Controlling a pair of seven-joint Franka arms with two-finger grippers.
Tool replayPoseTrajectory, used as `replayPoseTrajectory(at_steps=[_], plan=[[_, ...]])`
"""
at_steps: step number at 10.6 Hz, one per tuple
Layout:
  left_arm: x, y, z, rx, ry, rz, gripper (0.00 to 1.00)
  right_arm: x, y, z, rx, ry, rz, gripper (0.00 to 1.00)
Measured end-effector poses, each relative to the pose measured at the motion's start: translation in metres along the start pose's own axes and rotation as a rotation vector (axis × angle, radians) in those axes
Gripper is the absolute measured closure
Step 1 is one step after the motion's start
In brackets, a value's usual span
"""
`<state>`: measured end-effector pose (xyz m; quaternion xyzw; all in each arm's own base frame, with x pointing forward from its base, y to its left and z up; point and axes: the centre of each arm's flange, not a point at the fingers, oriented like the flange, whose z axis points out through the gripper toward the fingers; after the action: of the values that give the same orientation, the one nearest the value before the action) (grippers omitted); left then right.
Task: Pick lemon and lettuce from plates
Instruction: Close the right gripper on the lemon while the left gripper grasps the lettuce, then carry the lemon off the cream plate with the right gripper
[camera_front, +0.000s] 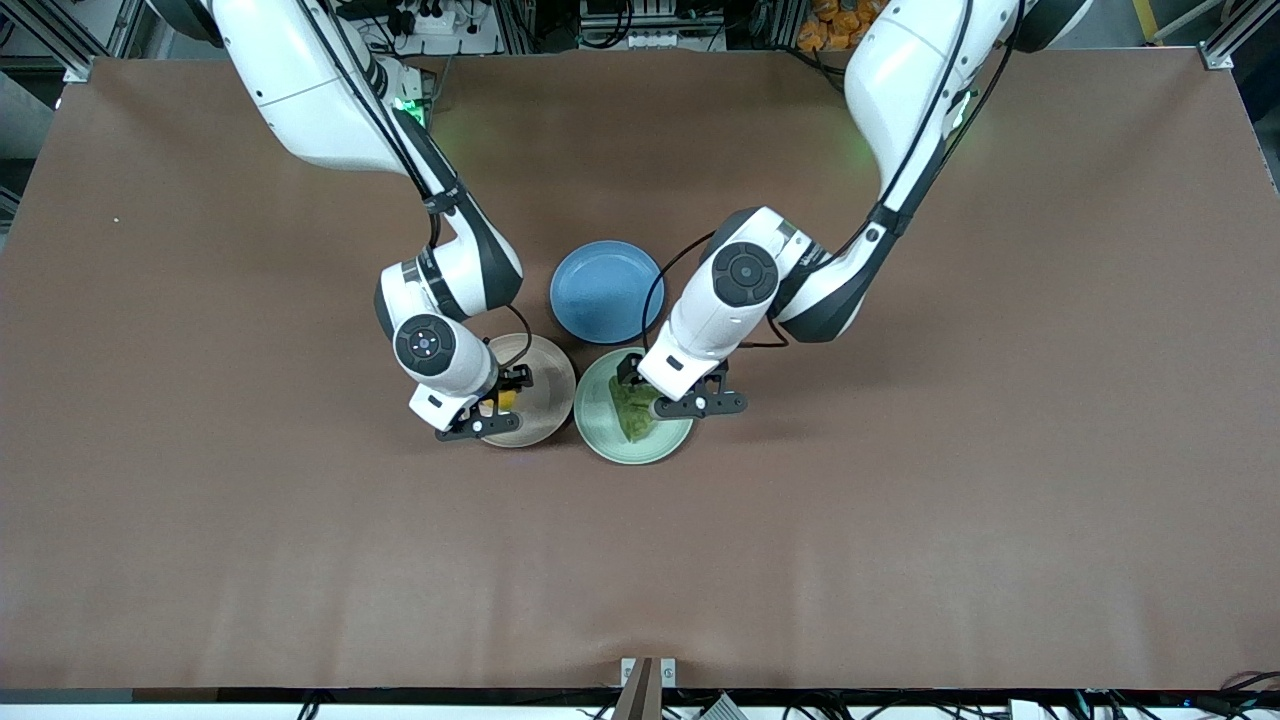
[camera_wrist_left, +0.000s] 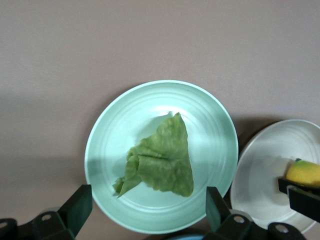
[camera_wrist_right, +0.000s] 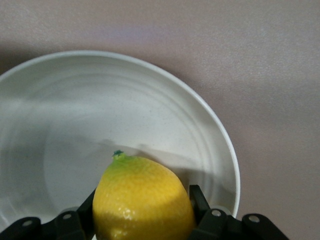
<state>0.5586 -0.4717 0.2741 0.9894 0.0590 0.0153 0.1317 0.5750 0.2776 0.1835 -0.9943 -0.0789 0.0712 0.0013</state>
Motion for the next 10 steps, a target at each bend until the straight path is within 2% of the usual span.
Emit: replayPoseTrajectory(at_steps=[3,6,10], plan=[[-0.002,-0.003,0.019,0.005,-0.011,-0.006,0.00,0.002,0.003,-0.006,-0.006,-0.022,0.004,0.27],[-0.010,0.001,0.032,0.004,-0.010,0.003,0.00,0.015,0.007,-0.039,-0.010,-0.063,0.014,0.28],[-0.019,0.002,0.069,-0.002,0.050,-0.016,0.00,0.040,0.064,-0.099,0.007,-0.092,0.057,0.28]])
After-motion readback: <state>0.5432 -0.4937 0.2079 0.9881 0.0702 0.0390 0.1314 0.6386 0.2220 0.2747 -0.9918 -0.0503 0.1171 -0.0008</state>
